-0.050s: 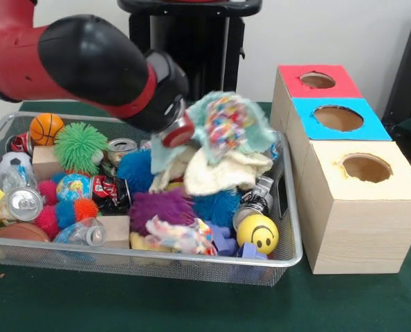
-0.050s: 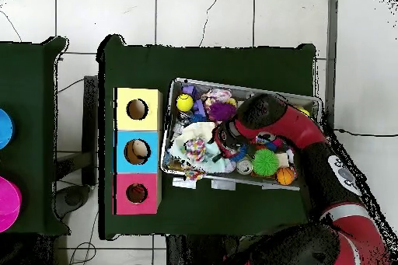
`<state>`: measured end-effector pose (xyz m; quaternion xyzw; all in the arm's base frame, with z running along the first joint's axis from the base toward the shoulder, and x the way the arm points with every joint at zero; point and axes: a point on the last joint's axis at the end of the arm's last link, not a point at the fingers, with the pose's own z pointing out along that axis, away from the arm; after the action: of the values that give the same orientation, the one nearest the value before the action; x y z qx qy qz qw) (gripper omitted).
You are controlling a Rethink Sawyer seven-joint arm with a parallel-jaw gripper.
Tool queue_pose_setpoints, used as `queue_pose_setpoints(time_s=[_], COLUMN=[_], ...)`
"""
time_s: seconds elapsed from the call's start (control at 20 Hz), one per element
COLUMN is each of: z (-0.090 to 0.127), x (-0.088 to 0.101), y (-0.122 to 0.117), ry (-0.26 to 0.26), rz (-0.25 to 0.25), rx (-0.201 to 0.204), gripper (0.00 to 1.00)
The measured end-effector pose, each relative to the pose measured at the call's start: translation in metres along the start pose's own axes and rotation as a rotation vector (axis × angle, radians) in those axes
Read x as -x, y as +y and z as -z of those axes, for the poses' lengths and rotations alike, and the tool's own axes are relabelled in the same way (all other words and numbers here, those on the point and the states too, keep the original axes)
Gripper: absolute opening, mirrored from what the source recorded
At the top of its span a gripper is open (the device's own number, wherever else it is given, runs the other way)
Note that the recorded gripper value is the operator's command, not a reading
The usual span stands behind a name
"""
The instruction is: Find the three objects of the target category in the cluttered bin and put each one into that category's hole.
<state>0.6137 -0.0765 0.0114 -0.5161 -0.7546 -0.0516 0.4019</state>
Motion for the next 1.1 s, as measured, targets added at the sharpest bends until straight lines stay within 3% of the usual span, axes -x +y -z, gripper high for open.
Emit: queue_pose_setpoints(time_s=[0.1, 0.25, 0.4, 0.5, 0.55, 0.6, 0.65, 0.7, 0.75, 0.85, 0.9, 0.95, 1.1], z=[-0.01, -0.02, -0.035, -0.051, -0.054, -0.058, -0.059, -0.058, -0.057, -0.057, -0.057, -0.057, -0.055], x=[-0.022, -0.036, -0.039, -0.032, -0.03, -0.027, -0.027, -0.029, -0.034, -0.039, -0.044, -0.045, -0.053], y=[0.001, 0.006, 0.017, 0.03, 0.035, 0.046, 0.05, 0.061, 0.068, 0.072, 0.074, 0.075, 0.077], ry=[0.047, 0.047, -0.041, -0.221, -0.272, -0.396, -0.447, -0.567, -0.641, -0.701, -0.764, -0.79, -0.926], rz=[0.036, 0.069, 0.111, 0.175, 0.197, 0.254, 0.279, 0.346, 0.393, 0.434, 0.477, 0.494, 0.573], rx=[-0.034, -0.047, -0.036, 0.004, 0.018, 0.053, 0.068, 0.097, 0.106, 0.102, 0.081, 0.068, -0.017], gripper=[1.0, 1.0, 1.0, 1.0, 1.0, 1.0, 1.0, 1.0, 1.0, 1.0, 1.0, 1.0, 1.0])
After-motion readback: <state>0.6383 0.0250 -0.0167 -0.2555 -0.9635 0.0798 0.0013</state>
